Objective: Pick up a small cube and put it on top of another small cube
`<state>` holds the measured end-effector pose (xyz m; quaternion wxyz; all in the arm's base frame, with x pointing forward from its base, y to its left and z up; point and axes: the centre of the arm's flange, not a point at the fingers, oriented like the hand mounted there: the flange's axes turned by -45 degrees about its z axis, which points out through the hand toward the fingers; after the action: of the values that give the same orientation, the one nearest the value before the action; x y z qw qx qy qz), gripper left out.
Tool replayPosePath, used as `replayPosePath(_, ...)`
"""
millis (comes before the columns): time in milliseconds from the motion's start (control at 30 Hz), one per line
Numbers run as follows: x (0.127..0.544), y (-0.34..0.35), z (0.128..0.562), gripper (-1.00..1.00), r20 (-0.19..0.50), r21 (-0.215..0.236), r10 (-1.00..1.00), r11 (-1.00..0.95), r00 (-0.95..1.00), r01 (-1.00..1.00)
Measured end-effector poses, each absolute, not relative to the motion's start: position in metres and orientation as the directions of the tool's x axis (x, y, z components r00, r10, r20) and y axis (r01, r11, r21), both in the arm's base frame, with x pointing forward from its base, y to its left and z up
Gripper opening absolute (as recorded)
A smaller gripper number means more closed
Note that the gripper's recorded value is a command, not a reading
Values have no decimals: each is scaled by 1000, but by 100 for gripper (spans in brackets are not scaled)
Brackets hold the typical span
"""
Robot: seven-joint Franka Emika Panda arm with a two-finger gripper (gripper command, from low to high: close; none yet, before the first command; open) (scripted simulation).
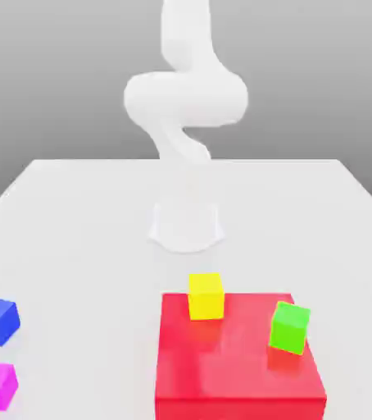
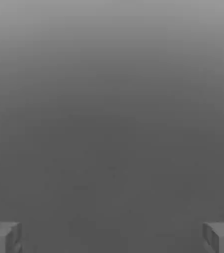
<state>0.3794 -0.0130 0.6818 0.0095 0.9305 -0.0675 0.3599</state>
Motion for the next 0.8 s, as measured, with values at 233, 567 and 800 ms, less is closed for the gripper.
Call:
replayPosePath(233,456,-71,584,0,530,-66,-424,-884,735,-463)
replayPosePath(567,499,-180,420,0,317,-70,-796,-562,516,-824)
replayPosePath(800,488,-243,300,0,158,-47,-954,-264,254,-963)
